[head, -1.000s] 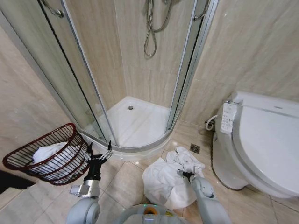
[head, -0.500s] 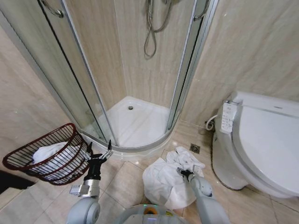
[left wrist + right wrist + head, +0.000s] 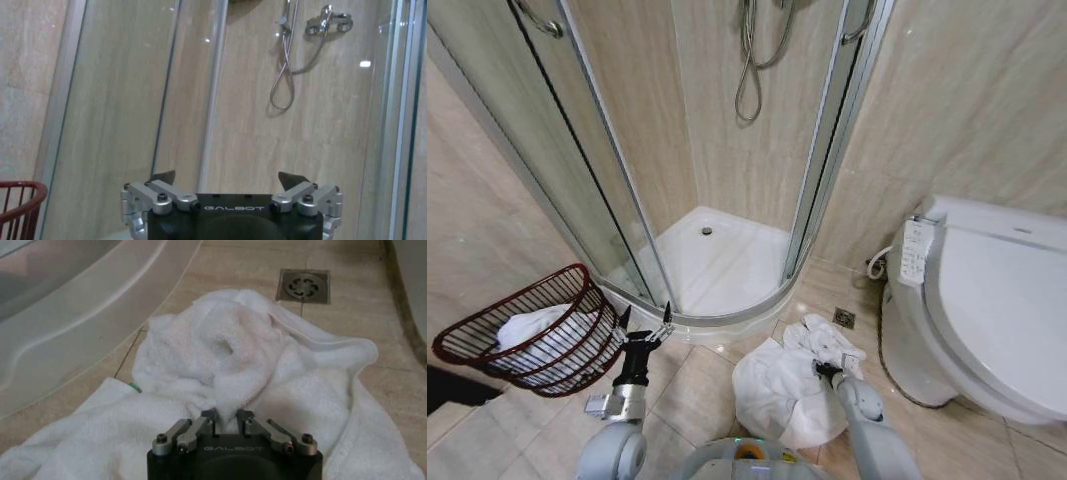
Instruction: Discard the used towel into the hamper.
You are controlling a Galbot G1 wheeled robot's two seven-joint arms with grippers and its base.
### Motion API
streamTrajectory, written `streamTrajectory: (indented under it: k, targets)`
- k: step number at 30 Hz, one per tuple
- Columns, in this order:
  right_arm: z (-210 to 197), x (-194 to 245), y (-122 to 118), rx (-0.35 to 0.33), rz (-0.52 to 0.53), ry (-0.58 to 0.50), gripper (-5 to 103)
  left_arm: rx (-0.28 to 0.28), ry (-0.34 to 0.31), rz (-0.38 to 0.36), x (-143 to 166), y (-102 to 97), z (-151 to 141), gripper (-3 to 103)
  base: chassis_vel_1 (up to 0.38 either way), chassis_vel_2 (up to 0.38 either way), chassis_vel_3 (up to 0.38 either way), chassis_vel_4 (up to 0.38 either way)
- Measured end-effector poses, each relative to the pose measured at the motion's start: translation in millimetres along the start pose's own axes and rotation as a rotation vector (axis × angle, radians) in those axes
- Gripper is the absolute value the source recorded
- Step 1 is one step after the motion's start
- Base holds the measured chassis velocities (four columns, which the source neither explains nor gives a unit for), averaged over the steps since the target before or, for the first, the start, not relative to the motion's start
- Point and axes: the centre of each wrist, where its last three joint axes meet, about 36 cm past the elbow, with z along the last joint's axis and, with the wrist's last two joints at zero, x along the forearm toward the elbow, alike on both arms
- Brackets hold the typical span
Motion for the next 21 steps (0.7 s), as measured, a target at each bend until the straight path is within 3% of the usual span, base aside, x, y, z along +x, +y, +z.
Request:
streamTrajectory:
  k: [4, 7, 8, 9, 13, 14, 17, 21]
  targets:
    - [-5.0, 12.1, 5.4, -0.001, -0.002, -0.055, 15, 0.001, -0.004, -0.002, -0.4, -0.4, -1.2, 100, 0.0, 0.0, 0.0, 0.0]
    - [-7.9, 40.7, 16.7, 0.065, 0.028, -0.264, 3, 0.002, -0.007, -0.006, 0.7, -0.7, -2.2, 100, 0.0, 0.0, 0.0, 0.0]
    - [-7.9, 40.7, 16.7, 0.065, 0.028, -0.264, 3, 0.002, -0.007, -0.006, 0.7, -0.7, -2.2, 100, 0.0, 0.0, 0.0, 0.0]
    - [-11.0, 54.2, 20.1, 0.086, 0.028, -0.342, 0, 0.002, -0.009, -0.008, 1.4, -0.7, -2.4, 100, 0.0, 0.0, 0.0, 0.0]
    - [-26.9, 96.7, 29.3, 0.158, 0.028, -0.522, 0, 0.003, -0.016, -0.013, 3.4, -0.7, -1.5, 100, 0.0, 0.0, 0.0, 0.0]
    - [-26.9, 96.7, 29.3, 0.158, 0.028, -0.522, 0, 0.003, -0.016, -0.013, 3.4, -0.7, -1.5, 100, 0.0, 0.0, 0.0, 0.0]
    - [-38.8, 136.0, 37.6, 0.257, 0.047, -0.688, 0, 0.005, -0.019, -0.016, 6.0, -1.4, 0.4, 100, 0.0, 0.0, 0.0, 0.0]
    - [-49.0, 167.4, 46.5, 0.295, 0.05, -0.779, 0, 0.004, -0.023, -0.016, 7.0, -1.3, -0.3, 100, 0.0, 0.0, 0.0, 0.0]
